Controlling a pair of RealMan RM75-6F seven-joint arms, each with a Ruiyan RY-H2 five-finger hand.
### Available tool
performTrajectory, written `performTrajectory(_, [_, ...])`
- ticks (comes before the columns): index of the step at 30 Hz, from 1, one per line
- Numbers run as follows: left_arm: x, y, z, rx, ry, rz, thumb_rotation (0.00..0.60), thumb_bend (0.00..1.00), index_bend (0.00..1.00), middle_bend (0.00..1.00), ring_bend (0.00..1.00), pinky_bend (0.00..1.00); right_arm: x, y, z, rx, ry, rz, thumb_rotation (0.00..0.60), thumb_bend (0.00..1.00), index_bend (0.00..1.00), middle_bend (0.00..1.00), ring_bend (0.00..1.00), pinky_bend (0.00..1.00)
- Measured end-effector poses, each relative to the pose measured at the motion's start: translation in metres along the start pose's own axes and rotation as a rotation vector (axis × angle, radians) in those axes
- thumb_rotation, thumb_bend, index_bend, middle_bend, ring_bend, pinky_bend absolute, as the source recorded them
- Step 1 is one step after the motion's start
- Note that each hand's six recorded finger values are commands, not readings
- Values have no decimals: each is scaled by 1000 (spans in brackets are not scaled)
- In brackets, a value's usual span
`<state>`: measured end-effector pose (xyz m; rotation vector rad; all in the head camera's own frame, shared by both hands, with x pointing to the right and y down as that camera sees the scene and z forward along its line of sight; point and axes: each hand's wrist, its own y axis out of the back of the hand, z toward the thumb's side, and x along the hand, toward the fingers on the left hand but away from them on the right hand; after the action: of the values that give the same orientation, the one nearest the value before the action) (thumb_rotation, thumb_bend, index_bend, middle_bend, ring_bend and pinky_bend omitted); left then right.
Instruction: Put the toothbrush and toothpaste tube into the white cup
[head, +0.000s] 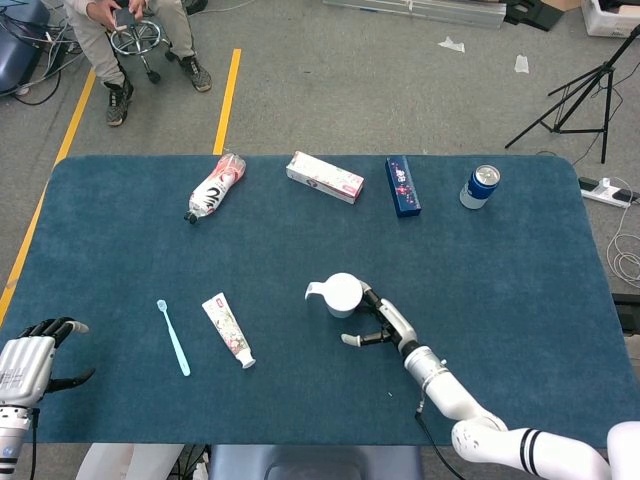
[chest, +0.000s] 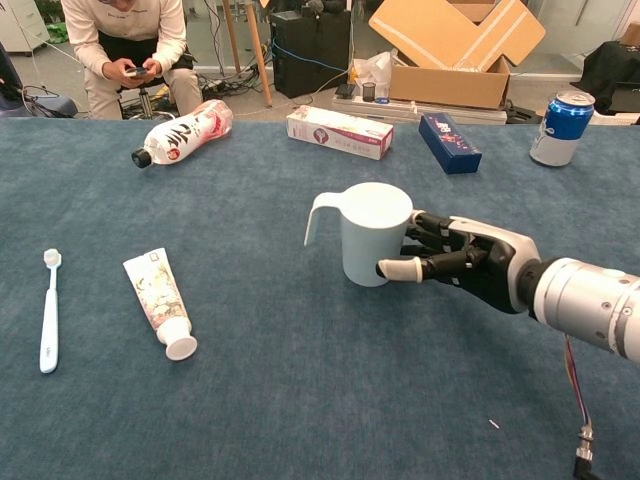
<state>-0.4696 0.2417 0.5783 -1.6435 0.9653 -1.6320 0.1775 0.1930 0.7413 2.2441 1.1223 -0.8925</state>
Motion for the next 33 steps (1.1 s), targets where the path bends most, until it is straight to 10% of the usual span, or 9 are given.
performTrajectory(33, [0,0,0,5,-1,-4,600,10,358,327,273,322,-22,-21,14,-20,4,46,600,0,0,0,0,150])
